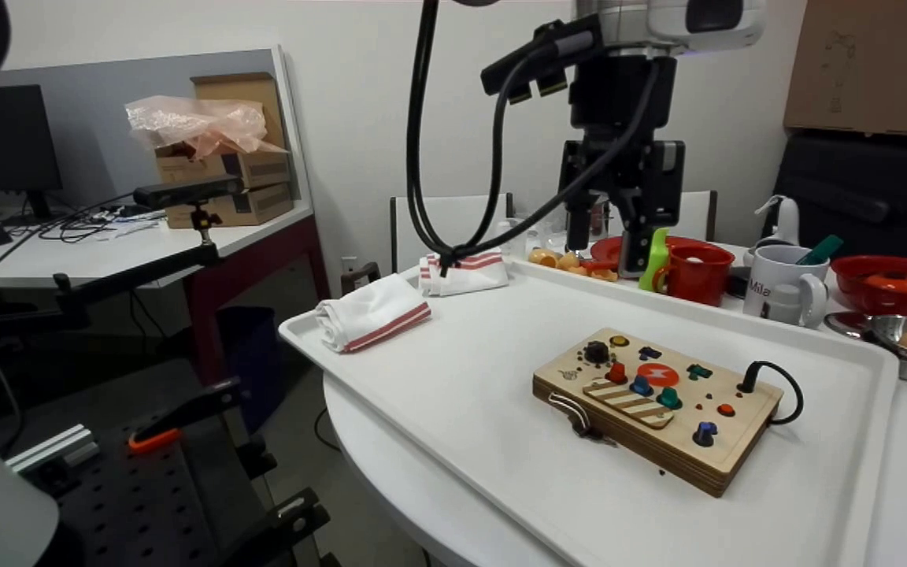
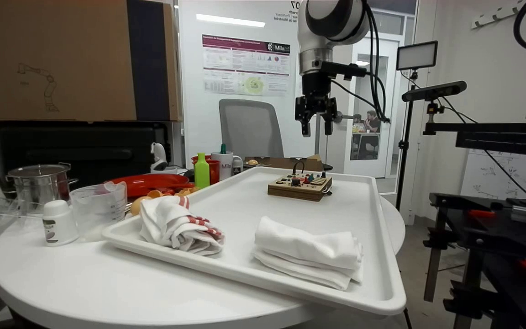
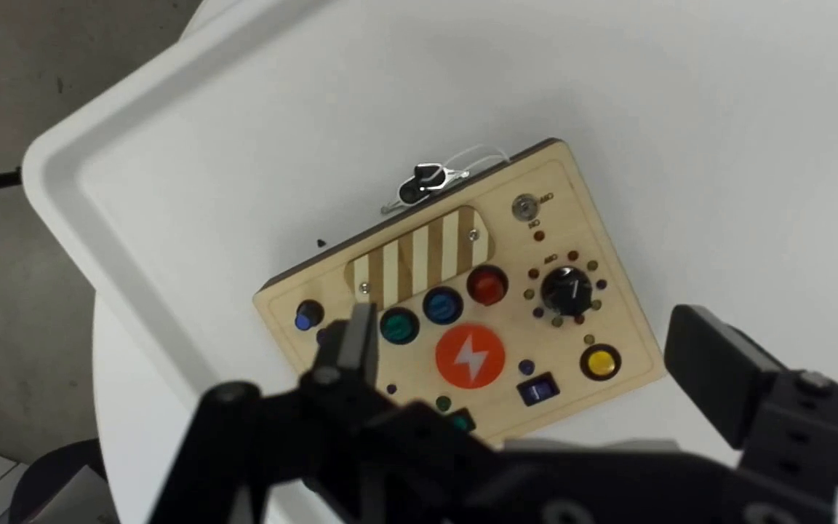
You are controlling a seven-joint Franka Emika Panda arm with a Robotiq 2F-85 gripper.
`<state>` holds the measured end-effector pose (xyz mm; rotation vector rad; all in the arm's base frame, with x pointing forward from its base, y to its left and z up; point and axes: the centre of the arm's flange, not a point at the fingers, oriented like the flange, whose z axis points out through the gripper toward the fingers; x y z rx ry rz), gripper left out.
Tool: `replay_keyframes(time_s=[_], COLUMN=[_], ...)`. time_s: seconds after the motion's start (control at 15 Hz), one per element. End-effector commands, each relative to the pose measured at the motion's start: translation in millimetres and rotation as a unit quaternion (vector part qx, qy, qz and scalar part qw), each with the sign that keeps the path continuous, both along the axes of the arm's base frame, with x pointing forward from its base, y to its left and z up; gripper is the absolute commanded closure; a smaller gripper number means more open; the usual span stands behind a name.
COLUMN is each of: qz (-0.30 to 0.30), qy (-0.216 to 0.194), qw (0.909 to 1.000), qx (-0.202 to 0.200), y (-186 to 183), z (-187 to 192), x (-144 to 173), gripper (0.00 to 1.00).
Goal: Press the orange button on the object on the table
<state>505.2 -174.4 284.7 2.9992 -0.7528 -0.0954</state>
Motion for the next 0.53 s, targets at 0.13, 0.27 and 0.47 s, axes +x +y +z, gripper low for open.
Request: replay_keyframes(time_s=[0.13, 0.27, 0.47], qz=[-0.028, -0.044, -0.037], qy=[-0.010, -0.008, -0.004], qw=[0.9995, 0.9990, 0.9992], qx=[-0.004, -0.007, -0.013], y=[-37, -46, -43], z=[-30, -33, -31], x=[35, 41, 30], gripper=[0.00, 0.00, 0.00])
